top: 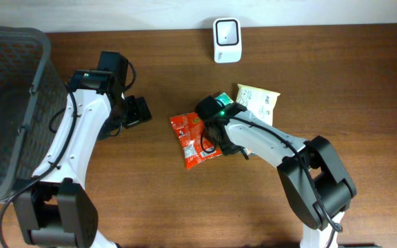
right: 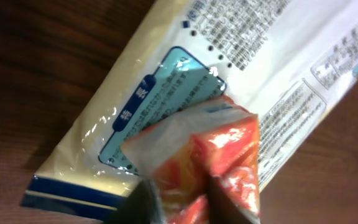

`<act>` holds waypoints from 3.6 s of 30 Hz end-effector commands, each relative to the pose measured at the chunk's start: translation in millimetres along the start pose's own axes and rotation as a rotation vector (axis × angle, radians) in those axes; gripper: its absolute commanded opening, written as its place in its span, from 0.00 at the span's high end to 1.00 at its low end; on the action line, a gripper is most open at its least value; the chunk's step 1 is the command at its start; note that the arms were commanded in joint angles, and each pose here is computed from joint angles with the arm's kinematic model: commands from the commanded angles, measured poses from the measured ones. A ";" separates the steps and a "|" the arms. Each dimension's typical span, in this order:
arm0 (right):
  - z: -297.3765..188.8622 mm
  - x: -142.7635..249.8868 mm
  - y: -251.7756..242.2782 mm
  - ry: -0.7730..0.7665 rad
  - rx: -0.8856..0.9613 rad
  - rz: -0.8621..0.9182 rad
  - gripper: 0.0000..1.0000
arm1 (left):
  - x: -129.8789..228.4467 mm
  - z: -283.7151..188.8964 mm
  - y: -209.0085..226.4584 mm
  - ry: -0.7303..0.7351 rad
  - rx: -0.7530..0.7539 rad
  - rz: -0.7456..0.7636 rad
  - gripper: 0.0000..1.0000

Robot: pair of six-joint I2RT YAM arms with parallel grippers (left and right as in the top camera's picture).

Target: Scan the item barcode

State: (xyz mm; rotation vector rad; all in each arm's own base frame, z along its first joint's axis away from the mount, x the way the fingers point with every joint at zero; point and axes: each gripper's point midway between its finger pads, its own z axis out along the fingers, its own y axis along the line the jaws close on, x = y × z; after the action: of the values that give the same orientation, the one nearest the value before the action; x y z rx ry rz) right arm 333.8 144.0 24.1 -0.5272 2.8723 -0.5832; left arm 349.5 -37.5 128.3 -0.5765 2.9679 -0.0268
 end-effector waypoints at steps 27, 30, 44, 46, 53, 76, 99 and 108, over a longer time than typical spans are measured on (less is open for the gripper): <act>6.6 -20.2 -33.2 0.166 -0.919 0.552 0.67 | 0.6 4.0 3.5 0.009 -0.021 -0.001 0.01; 10.1 -12.8 -58.4 0.177 -0.870 0.553 0.55 | 0.6 4.0 3.5 0.009 -0.021 -0.001 0.01; -66.9 -6.0 -87.5 0.163 -0.830 0.188 0.48 | -0.3 4.1 3.0 0.005 -0.019 -0.002 0.01; -69.6 1.0 -67.7 0.182 -0.823 0.087 0.46 | -0.2 4.1 3.1 0.005 -0.020 -0.002 0.01; -34.8 11.8 -24.5 0.234 -0.395 -0.001 0.45 | 0.0 4.0 3.2 0.006 -0.020 -0.002 0.01; -27.3 -10.4 35.4 0.089 -0.359 0.059 0.96 | -1.0 4.1 2.7 0.002 -0.018 -0.002 0.01; -128.4 -69.7 127.7 0.174 -1.392 0.132 0.96 | -0.6 4.1 3.8 0.004 -0.022 -0.003 0.01; -49.3 -65.8 78.0 0.220 -1.000 0.298 0.95 | 0.2 4.0 6.4 0.005 -0.037 -0.002 0.01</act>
State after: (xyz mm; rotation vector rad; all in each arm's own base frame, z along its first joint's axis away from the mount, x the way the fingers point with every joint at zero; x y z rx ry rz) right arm 343.0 285.5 58.4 -0.1937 3.1384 1.2188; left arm 348.7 -34.8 128.2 -0.5777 2.9675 -0.0027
